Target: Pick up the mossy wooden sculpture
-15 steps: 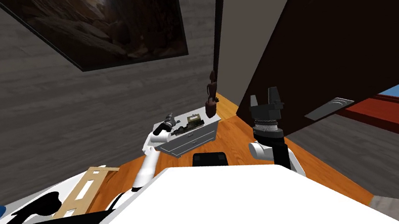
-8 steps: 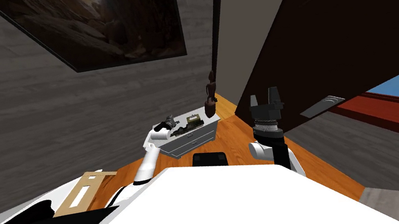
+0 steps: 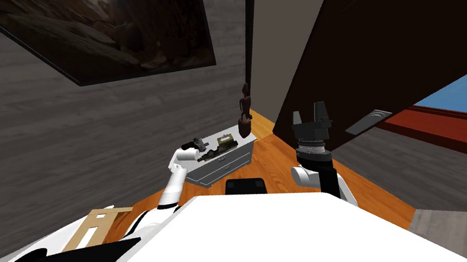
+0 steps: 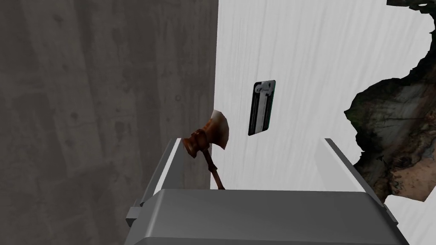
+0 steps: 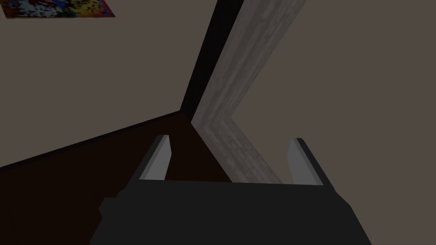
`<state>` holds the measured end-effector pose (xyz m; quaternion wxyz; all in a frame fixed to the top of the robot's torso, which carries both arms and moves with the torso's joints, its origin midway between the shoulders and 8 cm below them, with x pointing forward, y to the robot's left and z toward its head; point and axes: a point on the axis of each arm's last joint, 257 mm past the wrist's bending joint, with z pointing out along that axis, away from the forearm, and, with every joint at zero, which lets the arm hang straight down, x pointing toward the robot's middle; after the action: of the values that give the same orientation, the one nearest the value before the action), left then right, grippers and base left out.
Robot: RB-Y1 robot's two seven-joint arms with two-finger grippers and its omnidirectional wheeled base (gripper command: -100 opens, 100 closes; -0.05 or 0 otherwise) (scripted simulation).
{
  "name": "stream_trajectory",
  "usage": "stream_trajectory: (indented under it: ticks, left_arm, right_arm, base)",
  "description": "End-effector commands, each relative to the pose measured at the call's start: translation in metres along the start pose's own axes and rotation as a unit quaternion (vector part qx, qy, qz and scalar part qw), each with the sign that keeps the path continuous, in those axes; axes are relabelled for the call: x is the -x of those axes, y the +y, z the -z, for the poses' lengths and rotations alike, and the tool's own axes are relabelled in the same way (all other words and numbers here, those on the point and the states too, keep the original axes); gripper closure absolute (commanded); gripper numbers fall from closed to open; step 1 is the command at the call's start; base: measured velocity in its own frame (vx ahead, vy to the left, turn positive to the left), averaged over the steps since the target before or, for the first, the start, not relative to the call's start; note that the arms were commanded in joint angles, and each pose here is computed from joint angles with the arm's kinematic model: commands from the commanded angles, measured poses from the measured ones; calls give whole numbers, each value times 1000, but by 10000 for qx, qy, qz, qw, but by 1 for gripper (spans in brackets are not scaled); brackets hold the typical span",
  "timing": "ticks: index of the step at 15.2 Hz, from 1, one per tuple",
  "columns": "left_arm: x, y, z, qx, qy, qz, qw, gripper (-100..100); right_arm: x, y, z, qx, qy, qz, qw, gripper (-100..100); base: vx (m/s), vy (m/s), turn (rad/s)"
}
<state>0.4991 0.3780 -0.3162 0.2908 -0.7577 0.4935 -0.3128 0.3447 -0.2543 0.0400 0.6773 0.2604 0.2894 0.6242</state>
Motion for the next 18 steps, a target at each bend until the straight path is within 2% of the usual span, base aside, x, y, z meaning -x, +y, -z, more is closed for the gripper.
stream_trajectory:
  ticks: [1, 3, 4, 7, 8, 10, 11, 13, 14, 16, 17, 18]
  left_arm:
    - [5, 7, -8, 277, -111, 152, 9994, -100]
    - [9, 15, -7, 437, -193, 152, 9987, -100]
    - [12, 19, -12, 612, -245, 293, 9974, -100]
    - [16, 29, -11, 795, -340, 292, 9958, -100]
    - [19, 33, -15, 990, -398, 431, 9934, -100]
    - [23, 42, -13, 1147, -478, 428, 9913, -100]
    - [24, 46, -17, 1328, -523, 563, 9882, -100]
    - [28, 54, -14, 1490, -604, 559, 9854, -100]
    - [29, 59, -16, 1666, -642, 687, 9815, -100]
    - [32, 66, -13, 1821, -719, 682, 9783, -100]
    - [32, 71, -15, 1999, -754, 803, 9736, -100]
    - [34, 75, -12, 2092, -799, 799, 9713, -100]
  right_arm:
    - [0, 0, 0, 0, 0, 0, 10000, 0]
    - [0, 0, 0, 0, 0, 0, 10000, 0]
    - [0, 0, 0, 0, 0, 0, 10000, 0]
    - [0, 0, 0, 0, 0, 0, 10000, 0]
    - [0, 0, 0, 0, 0, 0, 10000, 0]
    - [0, 0, 0, 0, 0, 0, 10000, 0]
    - [0, 0, 0, 0, 0, 0, 10000, 0]
    - [0, 0, 0, 0, 0, 0, 10000, 0]
    - [0, 0, 0, 0, 0, 0, 10000, 0]
    - [0, 0, 0, 0, 0, 0, 10000, 0]
    - [0, 0, 0, 0, 0, 0, 10000, 0]
    - [0, 0, 0, 0, 0, 0, 10000, 0]
  base:
    - [4, 11, -75]
    - [7, 14, -97]
    - [11, 15, -104]
    - [9, 13, -49]
    - [9, 7, -93]
    - [12, 9, -84]
    - [16, 8, -119]
    - [18, 11, -78]
    - [19, 5, -91]
    - [18, 7, -77]
    - [16, 5, -113]
    - [20, 6, -125]
